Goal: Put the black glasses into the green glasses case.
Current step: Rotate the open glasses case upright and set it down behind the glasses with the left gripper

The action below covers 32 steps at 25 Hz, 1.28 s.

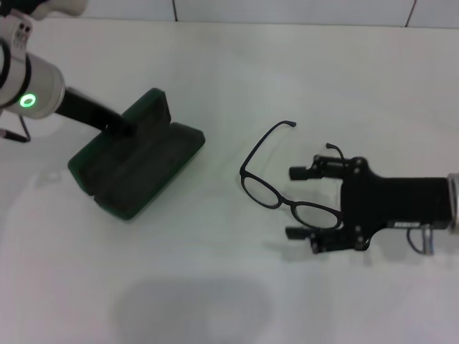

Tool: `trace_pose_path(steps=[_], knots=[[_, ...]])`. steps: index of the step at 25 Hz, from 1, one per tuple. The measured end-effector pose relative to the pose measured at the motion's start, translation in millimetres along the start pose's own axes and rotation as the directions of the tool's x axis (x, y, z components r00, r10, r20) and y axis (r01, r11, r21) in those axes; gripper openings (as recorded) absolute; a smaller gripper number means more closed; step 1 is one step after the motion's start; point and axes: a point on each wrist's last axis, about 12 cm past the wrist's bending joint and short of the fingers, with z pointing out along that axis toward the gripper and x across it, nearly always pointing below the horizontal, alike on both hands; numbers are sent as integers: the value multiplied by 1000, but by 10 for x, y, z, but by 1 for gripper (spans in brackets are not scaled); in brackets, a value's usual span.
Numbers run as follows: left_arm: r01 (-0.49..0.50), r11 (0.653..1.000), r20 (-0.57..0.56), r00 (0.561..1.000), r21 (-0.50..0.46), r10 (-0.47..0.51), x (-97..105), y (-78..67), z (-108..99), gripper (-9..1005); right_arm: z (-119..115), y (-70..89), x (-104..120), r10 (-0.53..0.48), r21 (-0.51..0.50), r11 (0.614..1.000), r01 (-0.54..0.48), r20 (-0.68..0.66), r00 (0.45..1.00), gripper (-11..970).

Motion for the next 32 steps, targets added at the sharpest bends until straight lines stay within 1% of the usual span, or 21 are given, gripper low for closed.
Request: trace_pose_path(steps=[1, 2, 4, 6, 8, 9, 10, 11, 12, 14, 17, 19, 21, 24, 26, 29, 32], knots=[[0, 1000, 0, 1000, 0, 0, 0, 0, 0, 267, 40, 23, -3, -8, -20, 1000, 8, -2, 1000, 795], [-43, 999, 9, 999, -10, 43, -107, 6, -28, 217, 66, 40, -2, -11, -32, 999, 11, -3, 1000, 795], [-89, 996, 21, 996, -21, 89, -229, 10, -56, 210, 127, 80, 2, -17, -59, 998, 17, -6, 1000, 794], [-164, 986, 38, 986, -27, 165, -377, -19, -68, 204, 189, 123, 7, -21, -83, 996, 20, -8, 1000, 794], [-274, 961, 58, 959, -33, 276, -534, -83, -57, 197, 231, 161, 21, -22, -101, 995, 20, -13, 1000, 794], [-351, 936, 67, 933, -33, 353, -622, -145, -27, 197, 248, 179, 31, -22, -108, 994, 20, -17, 1000, 794], [-460, 887, 61, 885, -36, 461, -721, -235, 38, 198, 266, 191, 33, -21, -112, 994, 19, -17, 1000, 794], [-495, 868, 51, 867, -38, 496, -746, -263, 63, 198, 286, 202, 35, -20, -114, 993, 18, -15, 1000, 794], [-540, 841, 31, 840, -36, 541, -776, -310, 108, 199, 298, 211, 37, -18, -115, 993, 17, -12, 1000, 794], [-634, 773, -41, 773, -26, 633, -824, -416, 227, 200, 312, 230, 43, -15, -116, 993, 14, -9, 1000, 794], [-694, 719, -111, 714, 19, 692, -844, -529, 354, 201, 298, 277, 62, -13, -112, 994, 12, -1, 1000, 794], [-714, 698, -112, 691, 48, 714, -876, -594, 394, 202, 272, 312, 79, -15, -102, 995, 16, 5, 1000, 794], [-724, 685, -74, 681, 81, 729, -918, -679, 407, 203, 251, 320, 86, -14, -92, 996, 15, 9, 1000, 794], [-739, 659, 24, 668, 142, 744, -994, -844, 381, 204, 226, 329, 102, -6, -82, 997, 7, 9, 1000, 794], [-747, 645, 66, 660, 165, 748, -1026, -920, 369, 205, 209, 334, 110, -4, -78, 997, 4, 7, 1000, 794], [-759, 623, 90, 645, 190, 759, -1019, -1006, 398, 206, 195, 333, 112, -4, -74, 997, 4, 7, 1000, 794], [-774, 603, 104, 627, 192, 772, -993, -1082, 455, 207, 189, 328, 110, -6, -73, 997, 6, 6, 1000, 794]])
